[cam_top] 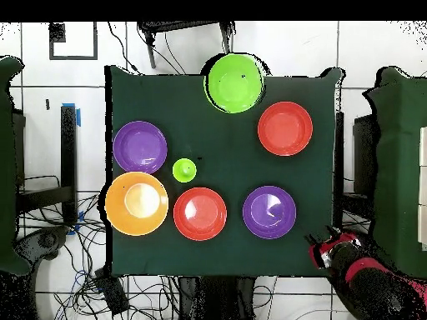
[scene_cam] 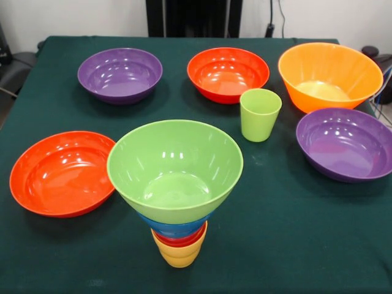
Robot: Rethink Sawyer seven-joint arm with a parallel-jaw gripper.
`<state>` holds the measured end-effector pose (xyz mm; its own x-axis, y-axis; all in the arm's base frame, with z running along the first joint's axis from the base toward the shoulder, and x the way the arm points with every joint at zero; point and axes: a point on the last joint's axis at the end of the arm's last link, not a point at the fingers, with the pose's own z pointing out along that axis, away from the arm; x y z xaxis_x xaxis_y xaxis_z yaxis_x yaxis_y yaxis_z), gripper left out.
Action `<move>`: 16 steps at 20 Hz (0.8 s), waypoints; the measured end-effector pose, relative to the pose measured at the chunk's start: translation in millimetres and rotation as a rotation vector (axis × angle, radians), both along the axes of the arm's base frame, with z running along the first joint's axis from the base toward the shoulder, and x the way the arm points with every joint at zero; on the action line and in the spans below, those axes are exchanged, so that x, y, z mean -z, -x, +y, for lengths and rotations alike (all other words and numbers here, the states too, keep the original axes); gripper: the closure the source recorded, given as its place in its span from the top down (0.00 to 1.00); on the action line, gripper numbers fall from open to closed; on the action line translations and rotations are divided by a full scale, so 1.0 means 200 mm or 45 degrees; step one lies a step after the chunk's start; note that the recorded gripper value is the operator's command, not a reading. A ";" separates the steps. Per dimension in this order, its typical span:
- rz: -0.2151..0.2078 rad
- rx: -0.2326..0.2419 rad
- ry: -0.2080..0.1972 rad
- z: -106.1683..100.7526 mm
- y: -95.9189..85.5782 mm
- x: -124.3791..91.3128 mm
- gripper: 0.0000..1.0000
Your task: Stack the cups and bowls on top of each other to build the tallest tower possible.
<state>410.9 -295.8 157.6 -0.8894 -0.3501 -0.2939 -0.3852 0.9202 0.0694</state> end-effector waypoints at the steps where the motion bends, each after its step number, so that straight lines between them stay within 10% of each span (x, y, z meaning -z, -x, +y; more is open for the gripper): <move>1: -0.001 0.006 -0.003 -0.02 0.02 0.01 1.00; 16: -0.030 0.100 -0.052 -0.20 0.28 0.15 1.00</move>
<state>355.8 -336.0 126.8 -0.9064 -0.2670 -0.3273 -0.3139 0.9443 0.0992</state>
